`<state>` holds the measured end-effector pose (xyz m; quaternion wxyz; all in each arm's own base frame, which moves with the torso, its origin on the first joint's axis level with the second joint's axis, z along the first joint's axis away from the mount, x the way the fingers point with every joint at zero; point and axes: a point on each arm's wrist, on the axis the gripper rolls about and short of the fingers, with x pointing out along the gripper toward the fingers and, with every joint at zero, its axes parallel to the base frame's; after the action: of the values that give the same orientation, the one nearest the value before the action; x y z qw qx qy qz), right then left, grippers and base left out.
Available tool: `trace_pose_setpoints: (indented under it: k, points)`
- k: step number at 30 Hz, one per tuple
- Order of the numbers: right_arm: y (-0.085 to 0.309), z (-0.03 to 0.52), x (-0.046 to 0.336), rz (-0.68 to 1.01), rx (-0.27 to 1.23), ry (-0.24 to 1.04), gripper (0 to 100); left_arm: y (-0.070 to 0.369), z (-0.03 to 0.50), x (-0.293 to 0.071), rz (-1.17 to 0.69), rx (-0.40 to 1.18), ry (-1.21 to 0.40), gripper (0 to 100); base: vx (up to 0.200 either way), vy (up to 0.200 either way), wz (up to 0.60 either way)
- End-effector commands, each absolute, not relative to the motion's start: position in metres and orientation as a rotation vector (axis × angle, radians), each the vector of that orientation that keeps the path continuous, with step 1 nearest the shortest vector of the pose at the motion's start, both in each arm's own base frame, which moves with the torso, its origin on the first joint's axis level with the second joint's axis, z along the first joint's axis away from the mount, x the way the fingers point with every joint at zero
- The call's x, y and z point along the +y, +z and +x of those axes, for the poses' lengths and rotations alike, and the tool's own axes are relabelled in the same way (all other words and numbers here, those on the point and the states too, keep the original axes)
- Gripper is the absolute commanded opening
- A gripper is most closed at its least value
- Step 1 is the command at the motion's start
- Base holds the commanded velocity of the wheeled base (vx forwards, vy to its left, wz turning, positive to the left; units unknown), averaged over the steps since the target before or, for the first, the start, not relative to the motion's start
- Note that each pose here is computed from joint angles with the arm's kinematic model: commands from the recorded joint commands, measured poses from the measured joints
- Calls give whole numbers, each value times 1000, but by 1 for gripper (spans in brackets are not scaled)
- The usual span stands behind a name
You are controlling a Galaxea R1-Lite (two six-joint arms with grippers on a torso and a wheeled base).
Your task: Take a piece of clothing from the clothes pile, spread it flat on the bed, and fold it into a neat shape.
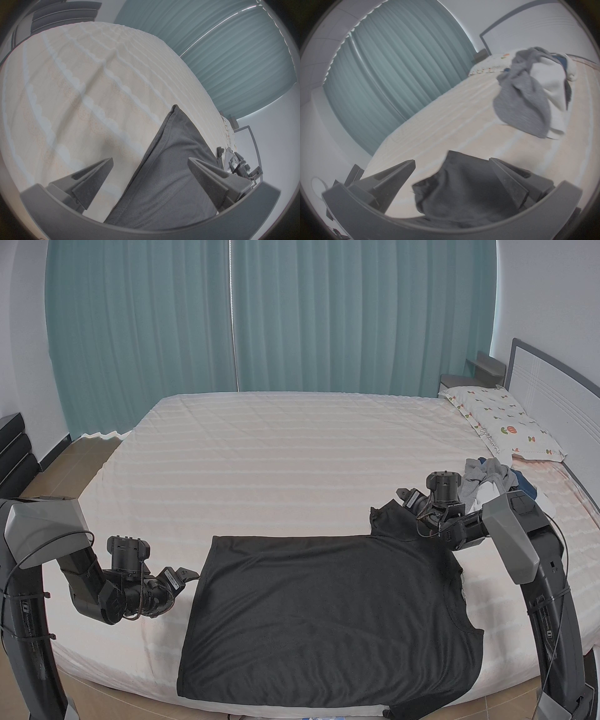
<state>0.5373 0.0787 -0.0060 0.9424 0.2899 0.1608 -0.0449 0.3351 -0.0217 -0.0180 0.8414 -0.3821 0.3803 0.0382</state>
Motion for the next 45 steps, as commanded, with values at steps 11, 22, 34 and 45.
trace_pose_setpoints:
  k: [11,22,34,45]
  points:
    - [52,393,8,753,492,-48,100,-13,335,-21,-845,791,79,100,-55,0,0]
    - [15,300,-19,828,594,46,100,-7,327,-25,-840,798,63,100,-200,0,0]
    - [-12,294,-33,790,683,34,100,-10,322,-33,-824,828,45,100,-117,0,0]
    - [-36,280,-29,674,779,74,100,1,304,-34,-774,864,-68,100,0,0,0]
